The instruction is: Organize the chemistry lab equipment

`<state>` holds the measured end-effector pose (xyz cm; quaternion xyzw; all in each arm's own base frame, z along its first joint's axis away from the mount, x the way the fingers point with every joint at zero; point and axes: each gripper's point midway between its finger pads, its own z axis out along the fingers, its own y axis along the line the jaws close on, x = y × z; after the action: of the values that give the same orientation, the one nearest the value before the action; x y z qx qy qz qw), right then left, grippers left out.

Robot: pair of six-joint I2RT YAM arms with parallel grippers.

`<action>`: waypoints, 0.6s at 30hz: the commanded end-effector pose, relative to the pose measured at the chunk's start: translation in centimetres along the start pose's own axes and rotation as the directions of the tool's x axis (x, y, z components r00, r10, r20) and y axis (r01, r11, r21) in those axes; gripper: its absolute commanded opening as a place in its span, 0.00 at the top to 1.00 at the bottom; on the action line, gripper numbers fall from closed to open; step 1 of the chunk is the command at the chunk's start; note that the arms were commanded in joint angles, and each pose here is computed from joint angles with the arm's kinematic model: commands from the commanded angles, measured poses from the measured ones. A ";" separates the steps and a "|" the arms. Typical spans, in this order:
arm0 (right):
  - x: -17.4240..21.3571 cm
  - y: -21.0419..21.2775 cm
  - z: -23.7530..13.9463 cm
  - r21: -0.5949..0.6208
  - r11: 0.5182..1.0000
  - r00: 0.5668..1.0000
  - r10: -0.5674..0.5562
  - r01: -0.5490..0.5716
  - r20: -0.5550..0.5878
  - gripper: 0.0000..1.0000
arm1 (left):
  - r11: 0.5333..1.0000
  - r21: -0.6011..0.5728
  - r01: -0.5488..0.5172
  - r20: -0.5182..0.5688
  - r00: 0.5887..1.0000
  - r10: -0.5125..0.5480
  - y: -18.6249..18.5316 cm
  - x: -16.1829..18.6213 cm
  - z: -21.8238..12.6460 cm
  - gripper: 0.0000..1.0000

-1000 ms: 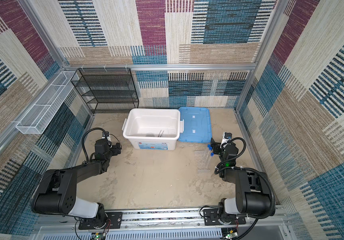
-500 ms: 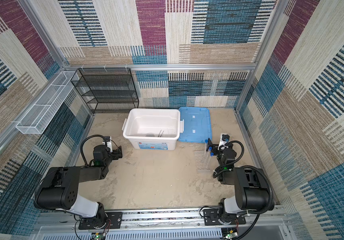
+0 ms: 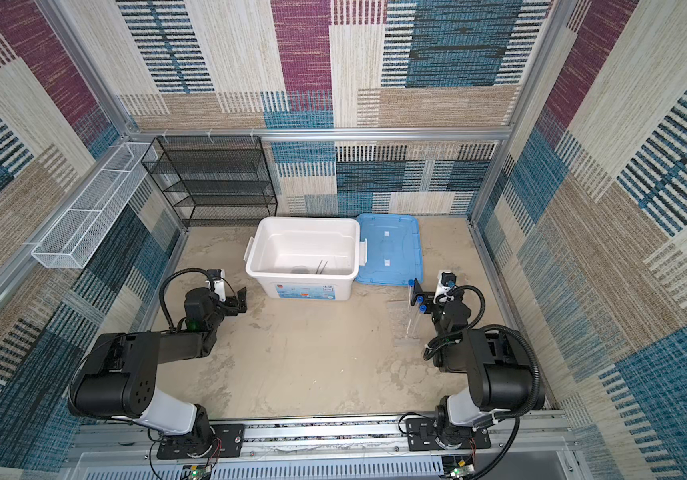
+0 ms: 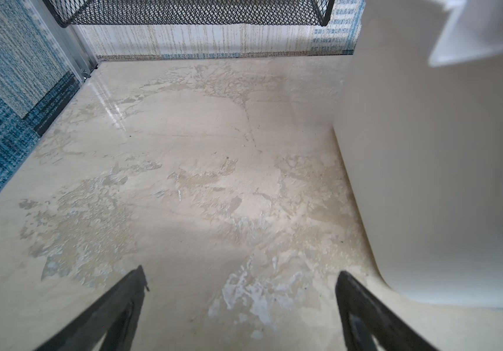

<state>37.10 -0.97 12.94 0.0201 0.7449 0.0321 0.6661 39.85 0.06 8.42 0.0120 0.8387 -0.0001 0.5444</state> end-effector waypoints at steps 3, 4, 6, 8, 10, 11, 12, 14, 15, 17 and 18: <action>-1.7 0.4 -0.5 -0.015 1.000 0.995 -0.016 0.017 0.095 0.01 | 0.999 0.035 -0.016 0.034 0.999 0.015 -0.3 -1.1 0.1 0.01; -1.6 0.4 -0.5 -0.014 1.000 0.996 -0.014 0.015 0.086 0.01 | 0.999 0.037 -0.016 0.034 0.999 0.014 -0.3 -1.1 0.1 0.01; -1.6 0.4 -0.5 -0.014 1.000 0.996 -0.014 0.016 0.088 0.01 | 0.999 0.048 -0.011 0.032 0.999 0.009 -0.4 -1.0 0.2 0.01; -1.6 0.5 -0.4 -0.022 1.000 0.996 -0.016 0.018 0.085 0.01 | 0.998 0.066 -0.002 0.027 1.000 0.000 -0.4 -1.0 0.2 0.01; -1.6 0.5 -0.1 -0.022 0.999 0.997 -0.021 0.023 0.079 0.01 | 0.998 0.070 0.004 0.028 1.000 -0.006 -0.3 -1.0 0.2 0.01; -1.5 0.5 -0.1 -0.022 1.000 0.997 -0.021 0.022 0.077 0.01 | 0.998 0.070 0.004 0.028 1.000 -0.006 -0.3 -1.0 0.2 0.01; -1.5 0.6 -0.1 -0.023 0.999 0.997 -0.021 0.023 0.076 0.01 | 0.998 0.069 0.005 0.029 1.000 -0.007 -0.3 -1.0 0.2 0.01; -1.5 0.6 -0.1 -0.019 1.000 0.997 -0.024 0.025 0.077 0.01 | 0.998 0.065 0.003 0.032 0.999 -0.006 -0.2 -1.1 0.1 0.01; -1.5 0.6 -0.1 -0.018 1.000 0.997 -0.025 0.026 0.077 0.01 | 0.998 0.062 0.004 0.033 0.999 -0.006 -0.2 -1.0 0.1 0.01; -1.5 0.7 -0.1 -0.020 0.999 0.997 -0.024 0.025 0.076 0.01 | 0.999 0.054 0.007 0.035 0.999 -0.009 -0.1 -1.0 0.1 0.01; -1.5 0.7 -0.1 -0.020 0.999 0.997 -0.025 0.026 0.077 0.01 | 0.999 0.054 0.006 0.029 1.000 -0.008 -0.1 -1.0 0.2 0.01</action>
<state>36.98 -0.44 13.52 0.0089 0.7319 0.0349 0.6805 40.13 -0.05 8.69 0.0210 0.8365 -0.0264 0.5469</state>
